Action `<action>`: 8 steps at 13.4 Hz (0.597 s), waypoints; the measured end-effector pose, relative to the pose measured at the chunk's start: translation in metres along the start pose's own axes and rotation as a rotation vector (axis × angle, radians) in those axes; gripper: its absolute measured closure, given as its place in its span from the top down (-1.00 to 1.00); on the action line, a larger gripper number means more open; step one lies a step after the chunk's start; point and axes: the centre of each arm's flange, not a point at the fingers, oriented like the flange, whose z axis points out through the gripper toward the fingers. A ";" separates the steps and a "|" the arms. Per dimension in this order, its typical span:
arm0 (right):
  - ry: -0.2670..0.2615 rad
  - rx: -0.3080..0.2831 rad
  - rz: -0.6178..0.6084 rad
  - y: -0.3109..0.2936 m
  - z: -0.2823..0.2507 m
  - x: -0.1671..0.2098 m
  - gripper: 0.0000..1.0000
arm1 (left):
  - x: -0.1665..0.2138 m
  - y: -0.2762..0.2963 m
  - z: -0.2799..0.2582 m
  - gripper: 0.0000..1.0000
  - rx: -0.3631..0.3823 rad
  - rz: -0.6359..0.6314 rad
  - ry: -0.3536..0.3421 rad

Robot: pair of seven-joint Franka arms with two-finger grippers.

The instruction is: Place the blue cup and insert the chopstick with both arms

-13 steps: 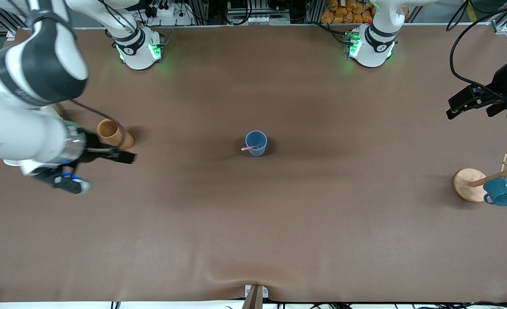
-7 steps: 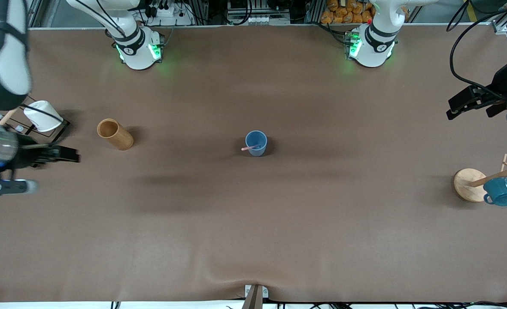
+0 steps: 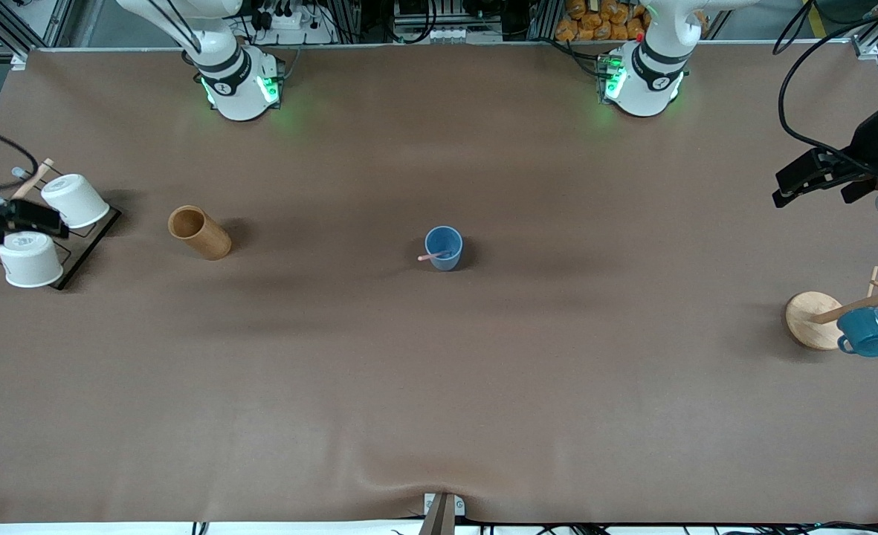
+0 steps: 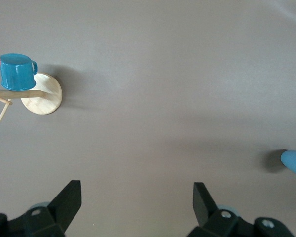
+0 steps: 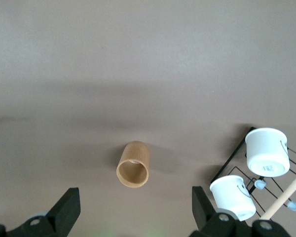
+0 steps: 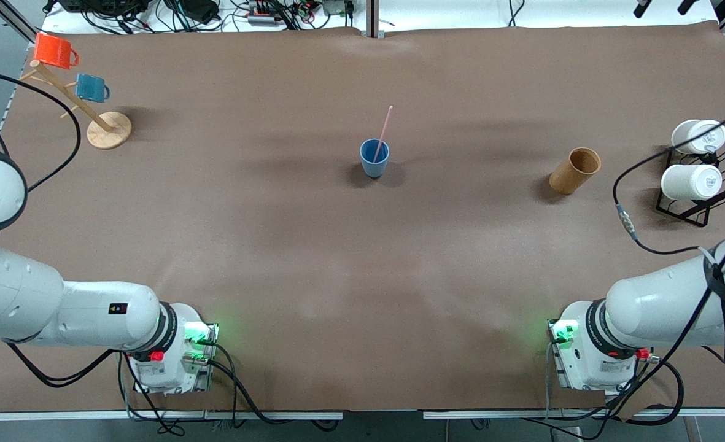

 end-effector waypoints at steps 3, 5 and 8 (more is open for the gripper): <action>0.040 -0.002 0.000 -0.006 -0.002 -0.038 1.00 | 0.000 0.000 0.000 1.00 0.000 0.000 -0.001; 0.056 -0.005 -0.004 -0.009 -0.001 -0.046 1.00 | 0.000 0.000 0.000 1.00 0.000 0.001 -0.001; 0.098 -0.014 -0.016 -0.015 -0.012 -0.042 1.00 | 0.000 0.000 0.000 1.00 0.000 0.004 -0.001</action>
